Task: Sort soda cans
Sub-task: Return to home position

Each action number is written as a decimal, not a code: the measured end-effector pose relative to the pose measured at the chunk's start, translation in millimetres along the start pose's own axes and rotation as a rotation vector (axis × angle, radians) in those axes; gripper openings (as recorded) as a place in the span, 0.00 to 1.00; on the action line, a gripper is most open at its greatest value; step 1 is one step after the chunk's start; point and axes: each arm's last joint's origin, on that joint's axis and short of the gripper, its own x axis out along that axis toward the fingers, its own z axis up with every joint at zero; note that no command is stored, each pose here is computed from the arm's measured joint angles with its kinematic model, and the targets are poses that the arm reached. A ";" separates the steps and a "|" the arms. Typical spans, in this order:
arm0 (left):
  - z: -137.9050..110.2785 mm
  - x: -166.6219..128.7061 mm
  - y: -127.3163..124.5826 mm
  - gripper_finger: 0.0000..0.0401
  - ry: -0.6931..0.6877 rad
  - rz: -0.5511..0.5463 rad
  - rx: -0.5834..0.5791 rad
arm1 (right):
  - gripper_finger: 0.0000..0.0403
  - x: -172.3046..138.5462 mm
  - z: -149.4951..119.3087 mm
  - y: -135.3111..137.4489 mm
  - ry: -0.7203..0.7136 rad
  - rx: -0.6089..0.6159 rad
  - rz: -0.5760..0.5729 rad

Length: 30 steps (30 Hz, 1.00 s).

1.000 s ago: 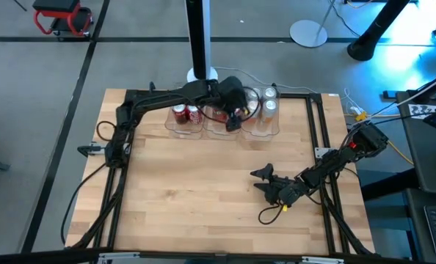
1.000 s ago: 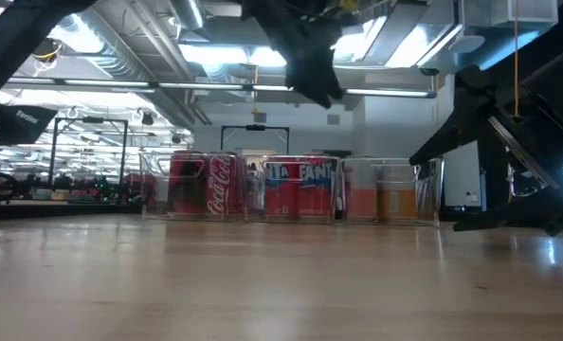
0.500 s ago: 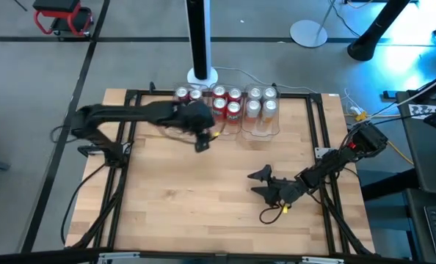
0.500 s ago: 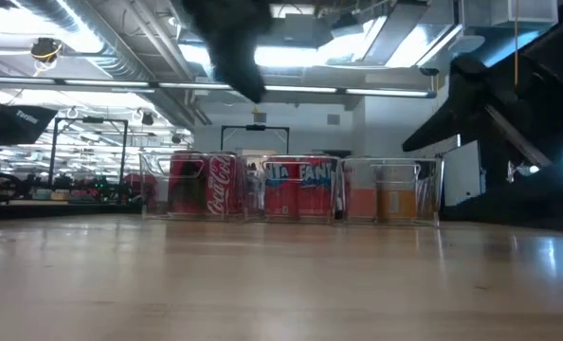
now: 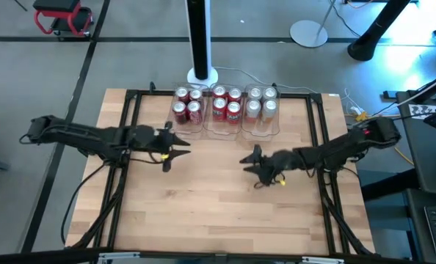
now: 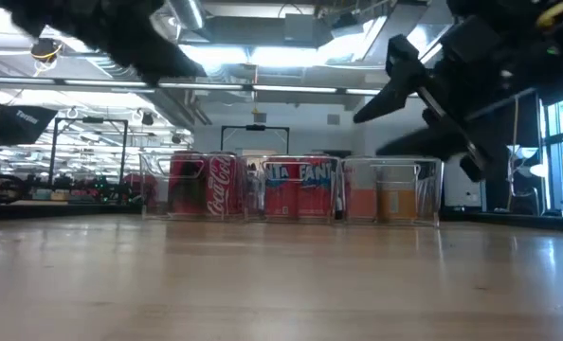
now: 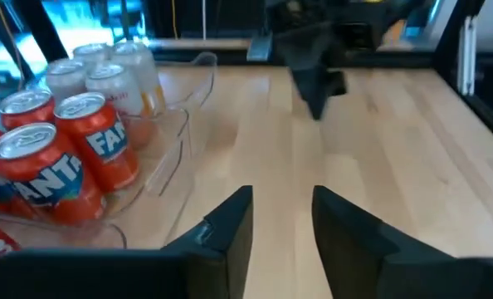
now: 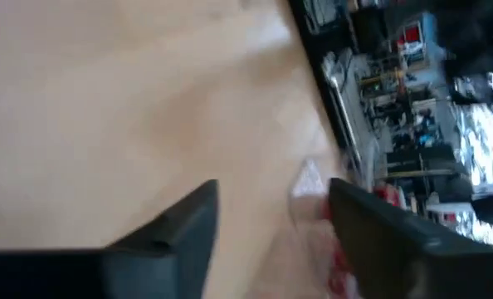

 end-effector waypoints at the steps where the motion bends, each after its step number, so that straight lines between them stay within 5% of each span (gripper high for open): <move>1: -7.5 -2.0 -0.2 0.28 -0.031 -0.003 0.001 | 0.53 -3.7 -4.9 -6.2 0.002 0.000 0.001; 10: -45.8 -16.7 2.5 0.14 -0.299 0.000 0.012 | 0.03 -54.9 -29.8 -29.2 0.017 -0.022 -0.135; 20: -78.2 -32.0 5.6 0.07 -0.367 0.004 -0.004 | 0.07 -103.1 -51.3 6.5 -0.033 0.049 -0.355; 30: -96.2 -42.5 9.1 0.07 -0.364 0.052 -0.034 | 0.02 -127.7 -60.8 20.7 -0.031 0.048 -0.432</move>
